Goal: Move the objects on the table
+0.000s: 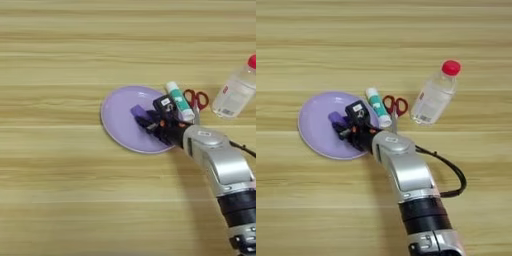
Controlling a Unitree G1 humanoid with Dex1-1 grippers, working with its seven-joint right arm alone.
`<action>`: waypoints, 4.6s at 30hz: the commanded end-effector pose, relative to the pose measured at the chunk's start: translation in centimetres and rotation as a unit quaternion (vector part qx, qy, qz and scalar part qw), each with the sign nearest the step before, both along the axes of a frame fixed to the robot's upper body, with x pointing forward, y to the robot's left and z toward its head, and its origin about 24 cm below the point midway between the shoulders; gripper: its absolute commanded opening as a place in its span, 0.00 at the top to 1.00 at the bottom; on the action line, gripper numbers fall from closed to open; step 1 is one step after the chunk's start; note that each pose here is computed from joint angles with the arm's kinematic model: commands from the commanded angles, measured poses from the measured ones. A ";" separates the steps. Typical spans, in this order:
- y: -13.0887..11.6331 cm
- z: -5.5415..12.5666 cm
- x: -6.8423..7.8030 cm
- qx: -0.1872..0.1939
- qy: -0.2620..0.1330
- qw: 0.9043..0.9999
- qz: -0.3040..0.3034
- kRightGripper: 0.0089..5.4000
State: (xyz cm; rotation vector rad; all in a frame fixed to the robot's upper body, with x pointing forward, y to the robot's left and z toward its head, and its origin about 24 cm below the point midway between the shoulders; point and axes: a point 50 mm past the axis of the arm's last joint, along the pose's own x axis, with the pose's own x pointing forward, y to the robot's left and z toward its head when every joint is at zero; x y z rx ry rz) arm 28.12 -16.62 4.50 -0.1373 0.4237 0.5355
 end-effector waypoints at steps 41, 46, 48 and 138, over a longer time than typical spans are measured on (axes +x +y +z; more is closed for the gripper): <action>-12.3 16.5 -1.4 0.007 -0.310 0.924 -0.222 0.74; -14.2 16.4 -2.2 0.000 -0.308 0.916 -0.255 0.74; -15.0 16.2 -2.5 -0.003 -0.306 0.914 -0.267 0.74; -19.1 3.0 -0.8 -0.056 -0.116 0.929 -0.348 0.54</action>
